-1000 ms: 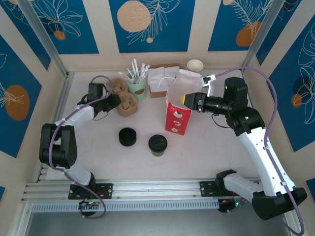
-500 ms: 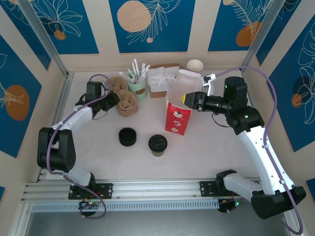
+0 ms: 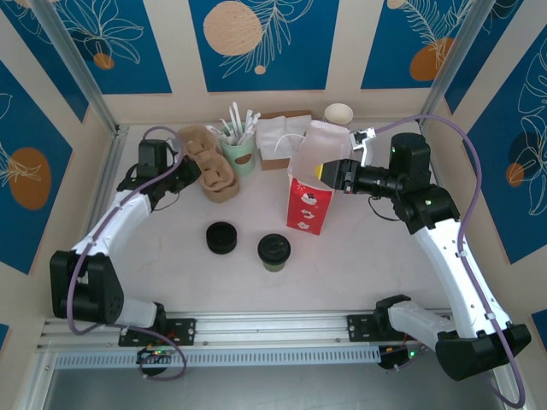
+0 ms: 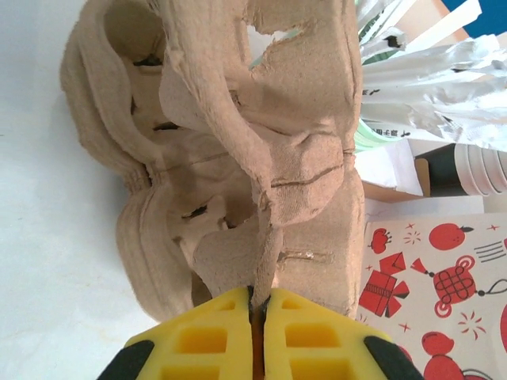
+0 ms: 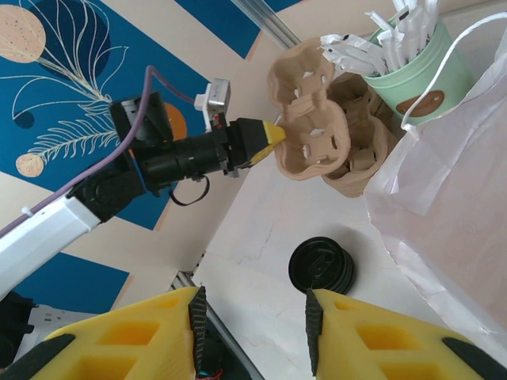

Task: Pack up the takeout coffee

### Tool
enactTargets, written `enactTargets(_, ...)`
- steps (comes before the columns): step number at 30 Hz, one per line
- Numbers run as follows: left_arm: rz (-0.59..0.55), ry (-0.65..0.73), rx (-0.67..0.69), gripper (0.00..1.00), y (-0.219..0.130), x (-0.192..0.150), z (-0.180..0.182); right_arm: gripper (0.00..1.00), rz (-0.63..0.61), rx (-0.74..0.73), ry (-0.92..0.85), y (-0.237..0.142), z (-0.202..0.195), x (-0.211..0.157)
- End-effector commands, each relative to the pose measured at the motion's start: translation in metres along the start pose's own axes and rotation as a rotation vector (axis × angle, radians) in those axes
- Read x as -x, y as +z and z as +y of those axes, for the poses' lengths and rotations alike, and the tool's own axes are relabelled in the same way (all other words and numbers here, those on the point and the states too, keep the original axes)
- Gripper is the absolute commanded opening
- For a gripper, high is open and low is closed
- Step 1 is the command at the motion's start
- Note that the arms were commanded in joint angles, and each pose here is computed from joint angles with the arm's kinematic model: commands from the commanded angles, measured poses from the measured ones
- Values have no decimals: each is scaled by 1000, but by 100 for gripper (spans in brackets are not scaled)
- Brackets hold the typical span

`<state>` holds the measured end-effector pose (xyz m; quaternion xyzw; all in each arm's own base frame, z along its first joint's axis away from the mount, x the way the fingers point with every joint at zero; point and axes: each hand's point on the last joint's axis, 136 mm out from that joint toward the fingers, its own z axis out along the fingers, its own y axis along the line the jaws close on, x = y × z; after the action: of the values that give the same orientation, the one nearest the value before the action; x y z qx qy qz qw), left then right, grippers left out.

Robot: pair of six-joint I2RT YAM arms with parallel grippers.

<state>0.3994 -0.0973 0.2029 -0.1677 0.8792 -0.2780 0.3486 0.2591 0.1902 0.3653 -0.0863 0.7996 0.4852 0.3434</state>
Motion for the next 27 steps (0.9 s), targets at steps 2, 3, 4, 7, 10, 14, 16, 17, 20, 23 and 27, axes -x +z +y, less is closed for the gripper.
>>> enactTargets(2,-49,34,56,8,-34,11,-1,40,2,37,-1,-5,11,1)
enactTargets(3,-53,38,62,8,-40,11,-1,40,1,41,-2,-5,12,1)
enactTargets(4,-57,44,68,9,-47,10,-2,40,-1,43,-2,-5,12,1)
enactTargets(7,-79,62,74,9,-68,11,-6,40,-2,54,-8,-6,15,1)
enactTargets(10,-107,86,60,9,-90,13,-15,40,-3,68,-10,-5,17,2)
enactTargets(14,-148,130,-16,10,-120,14,-37,41,-5,94,-18,-5,23,4)
enactTargets(16,-163,159,-76,10,-134,13,-52,41,-5,111,-25,-5,26,5)
enactTargets(17,-167,168,-103,10,-140,13,-58,41,-7,117,-28,-5,28,6)
enactTargets(20,-181,198,-211,10,-160,12,-82,42,-7,141,-46,-4,34,8)
enactTargets(23,-195,224,-334,10,-177,11,-108,42,-2,167,-70,-2,43,9)
enactTargets(27,-156,263,-525,10,-193,4,-146,45,10,209,-123,0,60,9)
